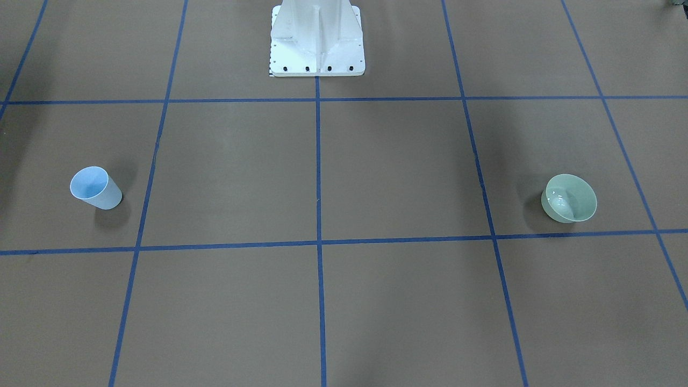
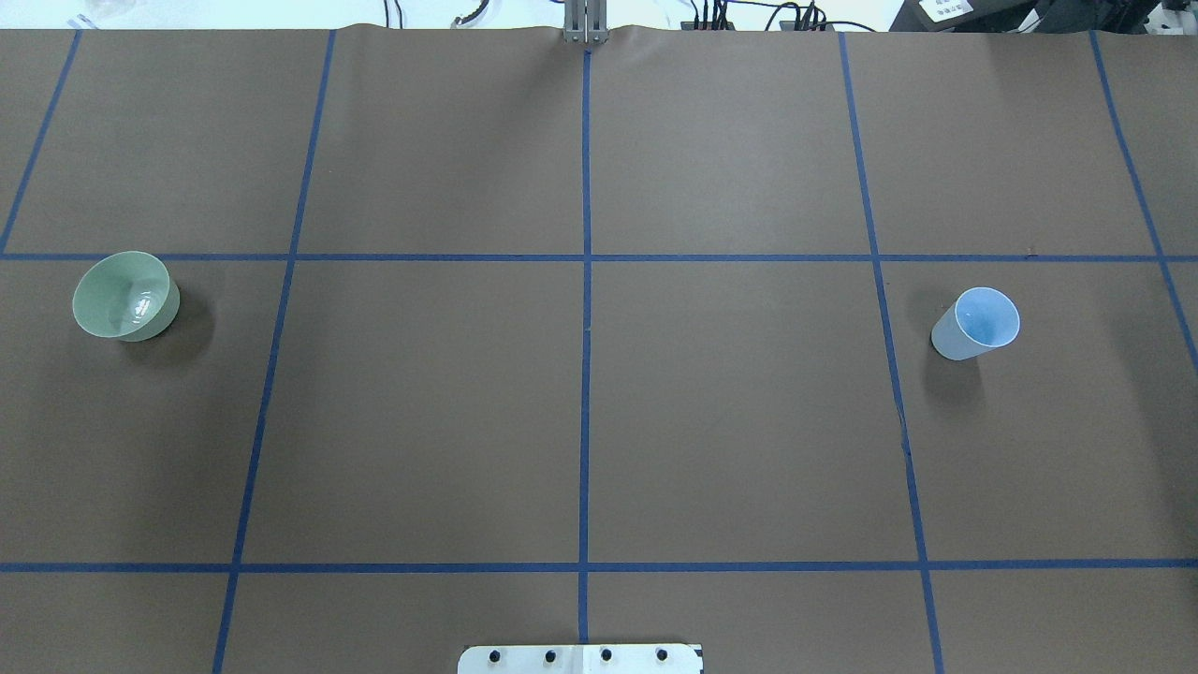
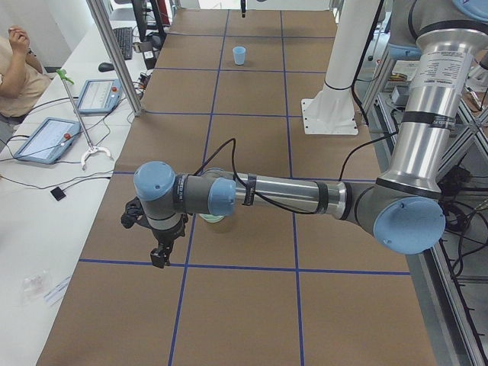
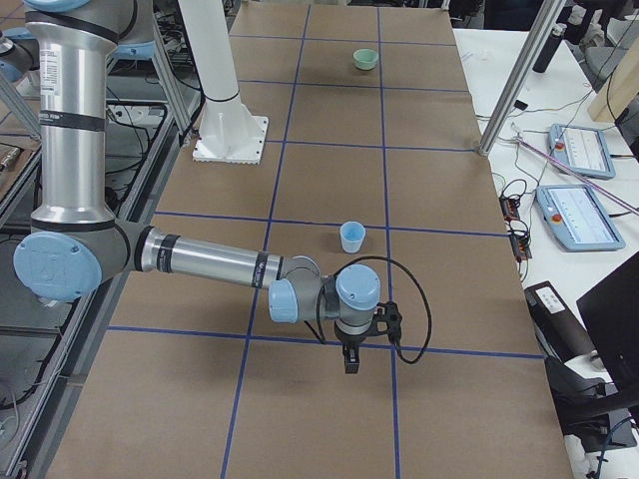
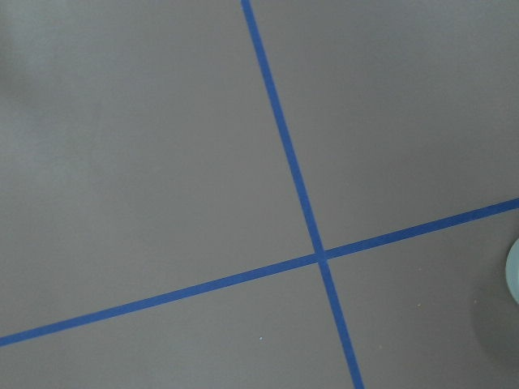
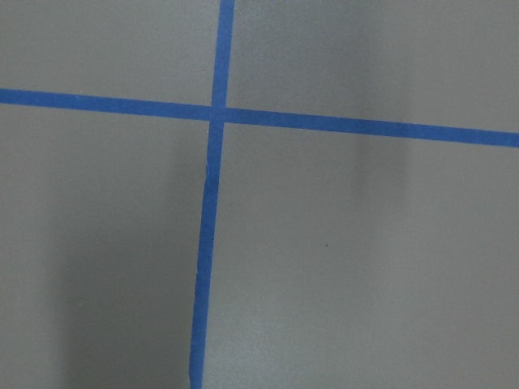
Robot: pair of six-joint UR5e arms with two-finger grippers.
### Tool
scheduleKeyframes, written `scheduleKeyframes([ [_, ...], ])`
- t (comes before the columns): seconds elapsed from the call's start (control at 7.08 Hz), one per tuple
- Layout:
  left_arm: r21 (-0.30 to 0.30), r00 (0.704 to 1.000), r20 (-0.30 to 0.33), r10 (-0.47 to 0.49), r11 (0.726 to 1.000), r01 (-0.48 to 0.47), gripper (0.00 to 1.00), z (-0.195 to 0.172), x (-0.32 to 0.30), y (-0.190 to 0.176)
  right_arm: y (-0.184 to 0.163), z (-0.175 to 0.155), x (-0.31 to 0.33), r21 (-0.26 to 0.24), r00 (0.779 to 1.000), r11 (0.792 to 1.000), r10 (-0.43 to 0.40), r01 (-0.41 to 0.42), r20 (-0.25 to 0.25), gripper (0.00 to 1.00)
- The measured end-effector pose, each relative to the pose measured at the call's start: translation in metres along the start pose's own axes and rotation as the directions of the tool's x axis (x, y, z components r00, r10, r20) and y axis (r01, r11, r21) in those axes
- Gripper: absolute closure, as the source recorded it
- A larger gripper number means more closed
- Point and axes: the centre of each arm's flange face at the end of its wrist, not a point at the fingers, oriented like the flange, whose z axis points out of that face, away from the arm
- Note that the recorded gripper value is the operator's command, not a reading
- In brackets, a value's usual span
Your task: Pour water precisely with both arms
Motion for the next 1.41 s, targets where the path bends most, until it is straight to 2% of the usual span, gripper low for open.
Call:
scheduleKeyframes([
  [1.41, -0.021, 1.0, -0.02, -0.024, 1.0, 0.024, 0.0, 0.029, -0.009, 0.067, -0.011, -0.011, -0.01, 0.026, 1.0, 0.999, -0.024, 0.024, 0.0, 0.0],
])
